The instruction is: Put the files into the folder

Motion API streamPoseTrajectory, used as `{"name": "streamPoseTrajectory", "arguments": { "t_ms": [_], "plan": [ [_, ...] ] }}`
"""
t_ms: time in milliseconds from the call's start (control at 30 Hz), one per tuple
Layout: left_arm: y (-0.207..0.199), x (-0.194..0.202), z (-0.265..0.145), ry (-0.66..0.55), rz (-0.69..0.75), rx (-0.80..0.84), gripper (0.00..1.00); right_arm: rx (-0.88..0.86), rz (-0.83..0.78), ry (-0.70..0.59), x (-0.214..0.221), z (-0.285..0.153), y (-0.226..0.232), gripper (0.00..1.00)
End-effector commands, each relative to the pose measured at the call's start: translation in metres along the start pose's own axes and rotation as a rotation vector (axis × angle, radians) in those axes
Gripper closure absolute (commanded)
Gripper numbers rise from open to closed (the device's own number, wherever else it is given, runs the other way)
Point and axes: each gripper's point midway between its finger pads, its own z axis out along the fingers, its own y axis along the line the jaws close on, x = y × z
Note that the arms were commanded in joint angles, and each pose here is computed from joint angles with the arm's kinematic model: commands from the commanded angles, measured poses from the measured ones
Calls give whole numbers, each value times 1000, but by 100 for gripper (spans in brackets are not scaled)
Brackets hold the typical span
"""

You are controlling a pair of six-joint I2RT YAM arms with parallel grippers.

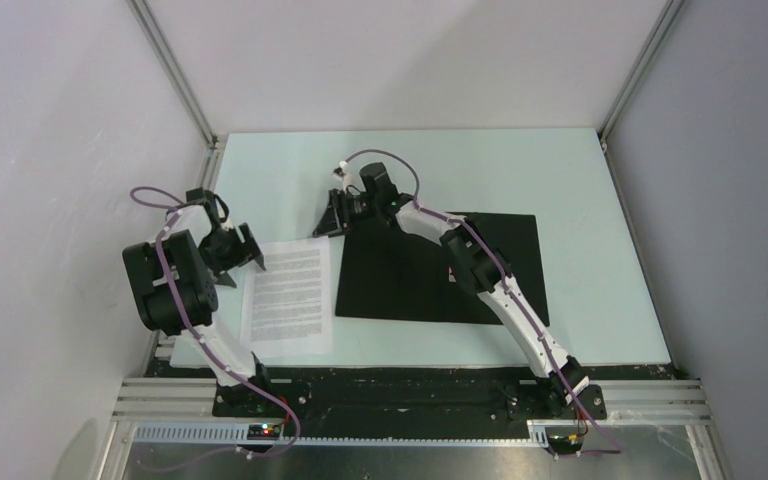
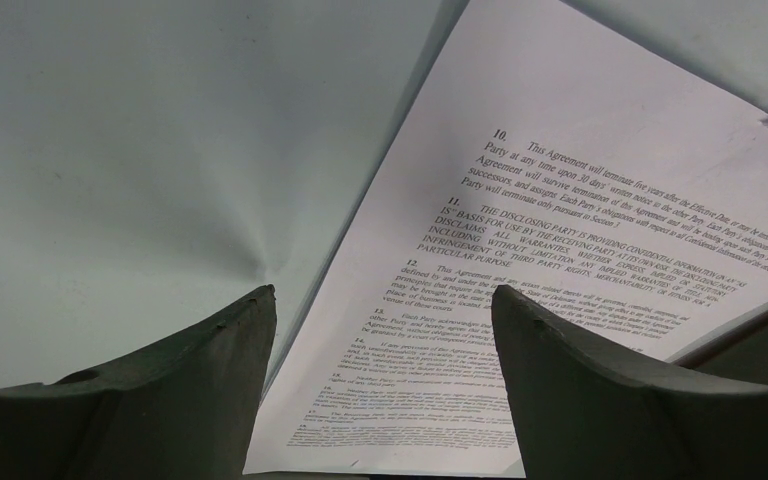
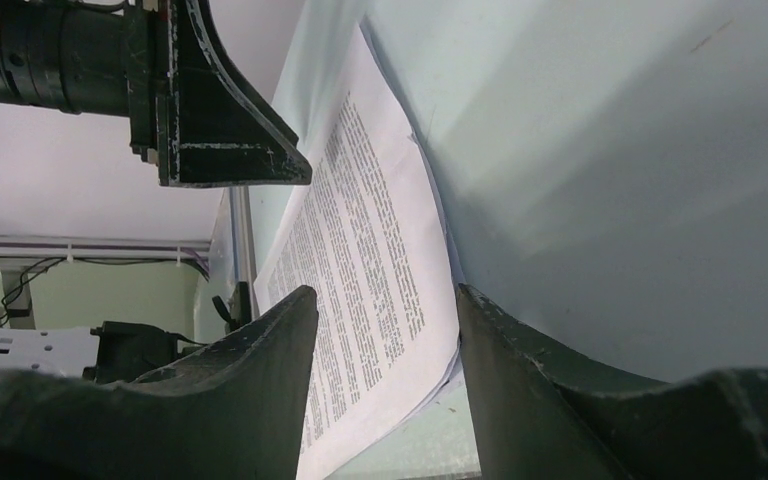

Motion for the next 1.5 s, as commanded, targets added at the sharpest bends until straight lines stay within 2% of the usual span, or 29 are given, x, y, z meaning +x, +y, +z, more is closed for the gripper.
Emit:
{"name": "streamPoseTrajectory", "arguments": {
  "t_ms": [0,133,333,700,767,833,900,933,1067,1100,1133,1300,1467],
  "plan": [
    [0,-8,-2,-17,-12,11,16,-59,-38,1,-9,-7,32,43],
    [0,-7,-2,-14,-12,10,16,-59,-23,20,-3,-6,31,45],
    [-1,-7,-1,-13,-14,15,16,-82,-13,52,8,-4,40,54],
    [-1,-4,-1,-8,-18,19,16,-98,20,91,29,13,54,61],
    [-1,-3,0,-4,-21,21,16,-96,11,88,29,15,59,66],
    [-1,-3,0,-3,-22,23,16,-76,4,84,28,16,59,80],
    [-1,-5,-2,-11,-22,17,16,-44,-9,75,24,15,59,89],
    [0,-6,-3,-16,-23,12,15,-28,-37,58,18,13,60,98],
    [1,-19,-24,-97,-21,-3,9,-27,-126,23,-4,-4,78,100],
    [-2,-22,-34,-133,-17,8,3,-29,-153,23,-7,-8,82,100],
    [-3,-23,-41,-151,-19,12,2,-43,-178,15,-16,-16,94,100],
    [-15,-28,-96,-330,14,74,0,-87,-300,-43,-50,-53,136,100],
    [-31,-19,-124,-413,43,139,0,-64,-383,-112,-81,-102,174,100]
  ]
}}
